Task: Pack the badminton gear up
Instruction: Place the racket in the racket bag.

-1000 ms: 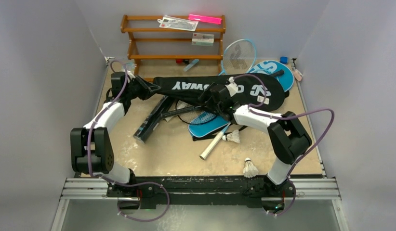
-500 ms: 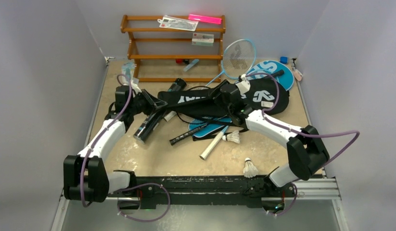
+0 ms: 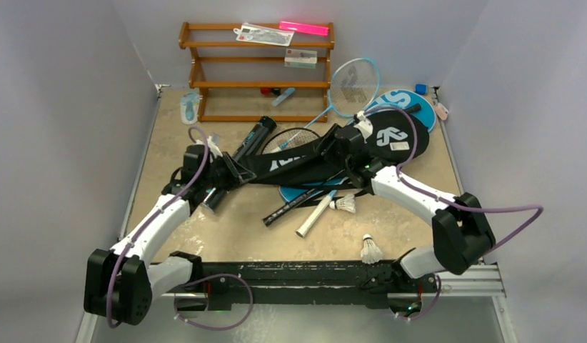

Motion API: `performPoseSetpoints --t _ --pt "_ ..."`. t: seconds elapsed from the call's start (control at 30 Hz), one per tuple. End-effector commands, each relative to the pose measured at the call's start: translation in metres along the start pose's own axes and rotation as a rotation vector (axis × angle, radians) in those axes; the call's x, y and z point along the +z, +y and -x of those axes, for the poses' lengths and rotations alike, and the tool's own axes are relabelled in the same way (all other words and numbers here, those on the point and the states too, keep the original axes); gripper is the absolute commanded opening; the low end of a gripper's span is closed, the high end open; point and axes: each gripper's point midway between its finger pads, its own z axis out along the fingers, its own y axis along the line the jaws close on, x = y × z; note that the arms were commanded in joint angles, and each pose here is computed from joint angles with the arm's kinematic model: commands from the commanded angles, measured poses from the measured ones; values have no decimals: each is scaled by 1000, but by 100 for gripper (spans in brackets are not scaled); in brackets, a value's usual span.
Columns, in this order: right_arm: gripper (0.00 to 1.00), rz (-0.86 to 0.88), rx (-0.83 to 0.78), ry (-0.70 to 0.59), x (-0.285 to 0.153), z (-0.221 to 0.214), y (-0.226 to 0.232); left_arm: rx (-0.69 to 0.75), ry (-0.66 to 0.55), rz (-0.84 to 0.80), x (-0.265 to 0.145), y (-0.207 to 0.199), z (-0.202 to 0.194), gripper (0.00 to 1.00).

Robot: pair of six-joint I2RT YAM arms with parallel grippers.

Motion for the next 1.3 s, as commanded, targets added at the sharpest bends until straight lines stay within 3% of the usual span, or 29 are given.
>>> performPoseSetpoints --t 0.0,0.27,0.37,0.53,0.63,0.73,1.0,1.17,1.27 --pt "64 19 -70 40 -19 -7 -13 65 98 61 4 22 -46 10" --pt "63 57 -211 93 -36 -29 -41 147 159 105 -1 35 -92 34" --pt "70 116 -265 131 -44 -36 -36 225 163 152 -9 32 -101 42" --pt "77 158 -307 158 -61 -33 -27 419 95 365 -32 18 -89 58" --pt "76 99 -258 201 -70 -36 -34 552 62 447 -34 9 -89 58" --pt "69 43 -194 236 -79 -44 -44 667 44 385 -24 -8 -92 57" --pt "69 20 -193 324 -86 -81 -61 638 -13 556 -36 6 -74 75" --pt "63 12 -162 350 -91 -97 -65 758 93 305 -17 -11 -102 73" --pt "55 -56 -120 336 -94 -111 -66 813 59 302 -8 -15 -94 71"
